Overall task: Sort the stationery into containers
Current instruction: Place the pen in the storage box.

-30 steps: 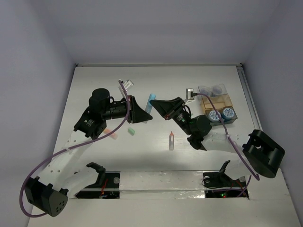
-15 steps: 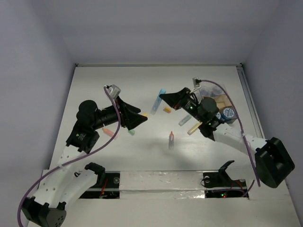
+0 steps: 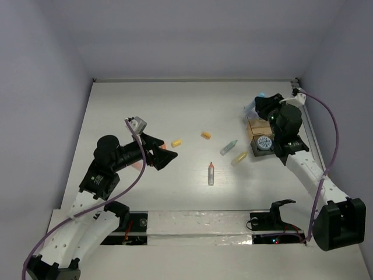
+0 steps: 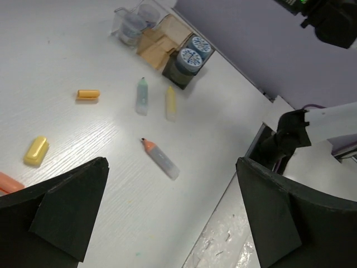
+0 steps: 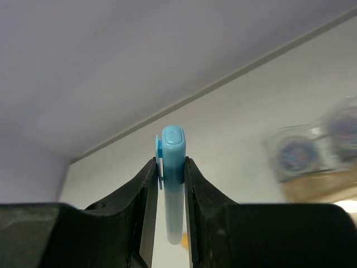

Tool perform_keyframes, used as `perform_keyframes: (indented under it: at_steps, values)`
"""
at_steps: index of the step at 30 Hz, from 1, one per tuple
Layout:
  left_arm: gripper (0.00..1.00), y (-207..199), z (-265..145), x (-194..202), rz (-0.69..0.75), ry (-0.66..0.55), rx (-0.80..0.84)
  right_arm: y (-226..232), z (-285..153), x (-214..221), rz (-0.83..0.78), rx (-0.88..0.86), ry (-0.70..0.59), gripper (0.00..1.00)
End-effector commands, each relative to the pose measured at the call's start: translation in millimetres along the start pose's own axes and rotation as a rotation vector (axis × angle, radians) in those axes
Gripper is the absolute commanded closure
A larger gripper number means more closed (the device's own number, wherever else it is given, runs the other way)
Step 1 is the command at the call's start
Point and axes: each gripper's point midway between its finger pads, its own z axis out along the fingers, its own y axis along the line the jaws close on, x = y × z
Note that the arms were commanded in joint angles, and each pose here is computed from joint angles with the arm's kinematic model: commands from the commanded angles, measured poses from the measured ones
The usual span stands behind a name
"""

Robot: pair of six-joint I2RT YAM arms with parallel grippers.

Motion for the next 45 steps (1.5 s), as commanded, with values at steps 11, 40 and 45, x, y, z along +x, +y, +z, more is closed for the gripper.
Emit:
perform_keyframes:
  at_steps: [11,40,45]
  values:
    - [0.01,14,-12,-2,0.028,-0.063,-0.140,-157,-2,-18,-0.072,0.523,-0.098,1.00]
    - [0.01,10,-14,-2,0.032,-0.074,-0.129,-213,9,43,0.124,0.619,0.003,0.52]
    - [0.01,11,-14,-3,0.031,-0.076,-0.138,-187,10,22,0.067,0.528,0.003,0.30]
